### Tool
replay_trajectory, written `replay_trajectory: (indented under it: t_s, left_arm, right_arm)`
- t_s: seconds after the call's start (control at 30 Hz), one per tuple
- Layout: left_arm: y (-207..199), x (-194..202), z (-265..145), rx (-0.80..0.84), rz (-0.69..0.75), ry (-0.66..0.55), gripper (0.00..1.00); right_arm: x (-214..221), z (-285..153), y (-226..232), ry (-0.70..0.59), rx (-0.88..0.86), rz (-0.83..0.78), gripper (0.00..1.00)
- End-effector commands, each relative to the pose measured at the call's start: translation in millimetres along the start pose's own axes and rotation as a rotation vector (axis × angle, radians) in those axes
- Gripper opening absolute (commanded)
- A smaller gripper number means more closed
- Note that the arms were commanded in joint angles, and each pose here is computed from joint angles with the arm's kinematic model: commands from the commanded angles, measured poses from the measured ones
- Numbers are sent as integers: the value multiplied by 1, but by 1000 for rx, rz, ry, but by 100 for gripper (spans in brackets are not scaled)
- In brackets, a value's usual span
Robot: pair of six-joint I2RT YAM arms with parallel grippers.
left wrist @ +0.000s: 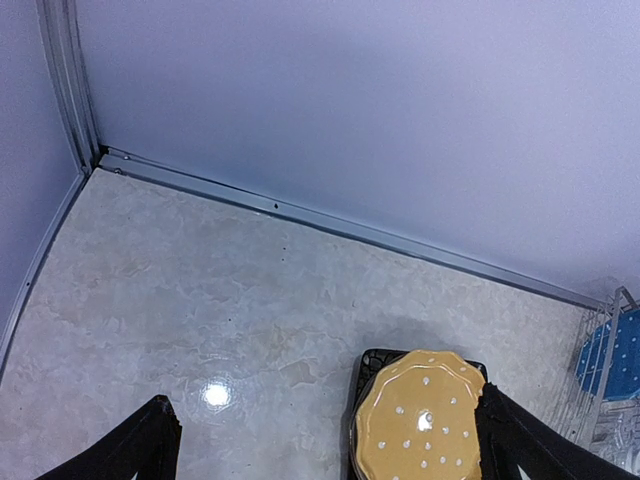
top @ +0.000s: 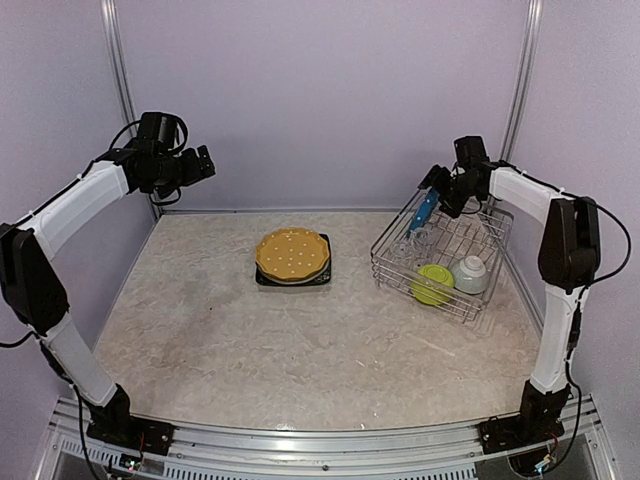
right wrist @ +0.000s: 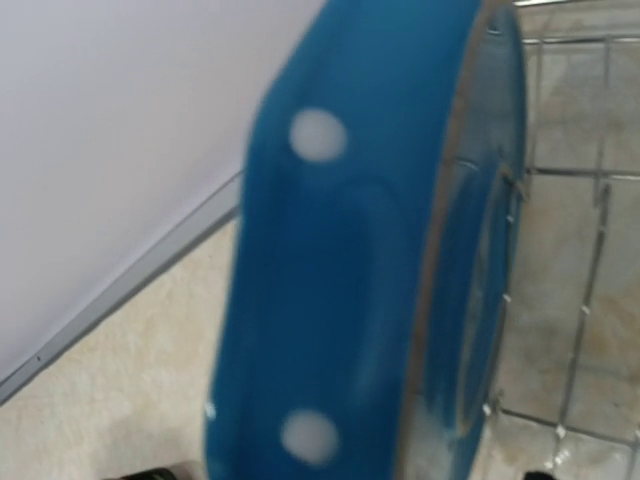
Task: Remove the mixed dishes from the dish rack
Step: Grab the plate from the dish rack.
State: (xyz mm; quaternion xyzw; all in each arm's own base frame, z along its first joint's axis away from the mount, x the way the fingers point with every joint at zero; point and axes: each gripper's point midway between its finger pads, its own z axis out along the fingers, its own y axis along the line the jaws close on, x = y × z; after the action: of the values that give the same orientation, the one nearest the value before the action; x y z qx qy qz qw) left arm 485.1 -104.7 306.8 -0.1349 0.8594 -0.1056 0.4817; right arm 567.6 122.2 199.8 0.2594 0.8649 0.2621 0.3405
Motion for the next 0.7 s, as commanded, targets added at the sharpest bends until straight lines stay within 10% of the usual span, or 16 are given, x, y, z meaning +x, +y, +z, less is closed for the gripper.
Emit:
replay_trajectory:
  t_s: [0.0, 0.67]
  left_arm:
    - [0, -5, -4, 3, 16, -23, 99]
    - [7, -6, 0, 1, 23, -20, 99]
  right_arm:
    - [-9, 13, 0, -9, -15, 20, 84]
    - [-12, 43, -13, -20, -15, 24, 75]
